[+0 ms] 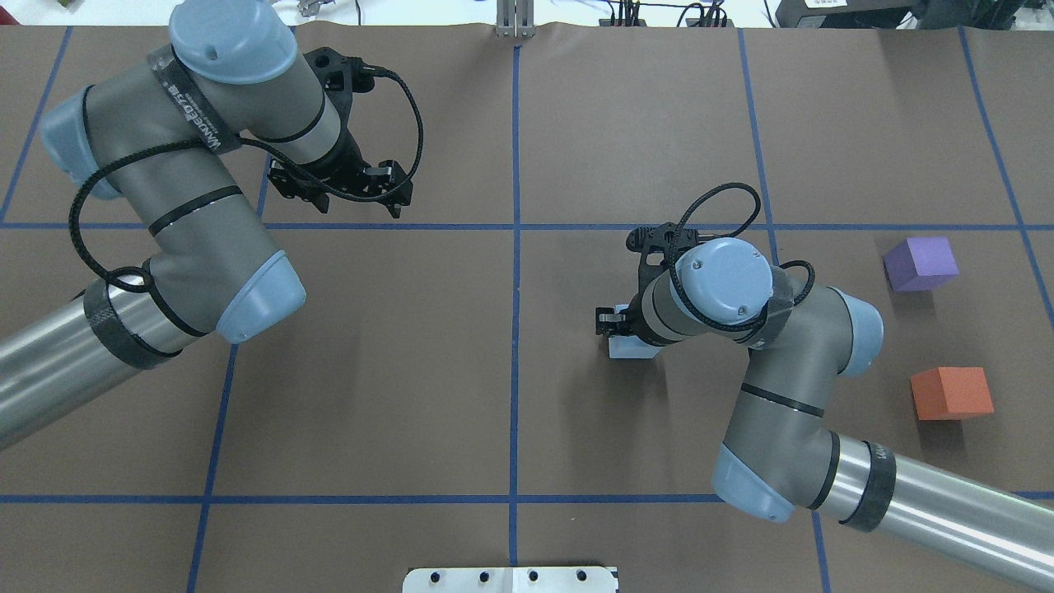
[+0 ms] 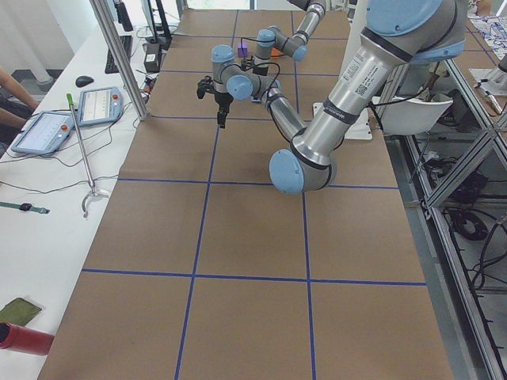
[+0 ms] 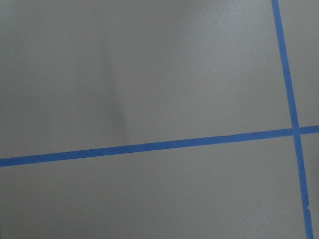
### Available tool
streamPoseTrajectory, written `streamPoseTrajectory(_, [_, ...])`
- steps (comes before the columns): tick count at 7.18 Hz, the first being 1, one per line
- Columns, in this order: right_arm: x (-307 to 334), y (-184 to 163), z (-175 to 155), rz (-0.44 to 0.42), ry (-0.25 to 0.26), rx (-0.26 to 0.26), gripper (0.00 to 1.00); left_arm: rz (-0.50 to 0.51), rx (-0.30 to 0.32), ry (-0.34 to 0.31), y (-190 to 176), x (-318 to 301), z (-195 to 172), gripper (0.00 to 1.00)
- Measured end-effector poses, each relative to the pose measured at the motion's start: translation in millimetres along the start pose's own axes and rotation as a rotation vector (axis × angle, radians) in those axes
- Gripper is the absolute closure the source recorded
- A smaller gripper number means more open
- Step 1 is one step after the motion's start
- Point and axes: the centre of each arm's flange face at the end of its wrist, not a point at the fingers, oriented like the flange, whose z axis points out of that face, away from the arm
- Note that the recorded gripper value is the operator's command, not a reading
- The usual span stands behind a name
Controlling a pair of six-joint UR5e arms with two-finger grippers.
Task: Place blue block between orange and purple blocks
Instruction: 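Carry the light blue cube with the right gripper toward the purple and orange cubes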
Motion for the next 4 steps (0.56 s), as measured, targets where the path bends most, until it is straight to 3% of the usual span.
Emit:
streamPoseTrajectory(2, [66, -40, -53, 0.041, -0.042, -0.046, 1.0, -0.002, -0.001, -0.002, 0, -1, 1, 0.0])
streamPoseTrajectory(4, [178, -44, -72, 0.032, 0.018, -0.056, 1.0, -0.023, -0.001, -0.002, 0, 0, 1, 0.0])
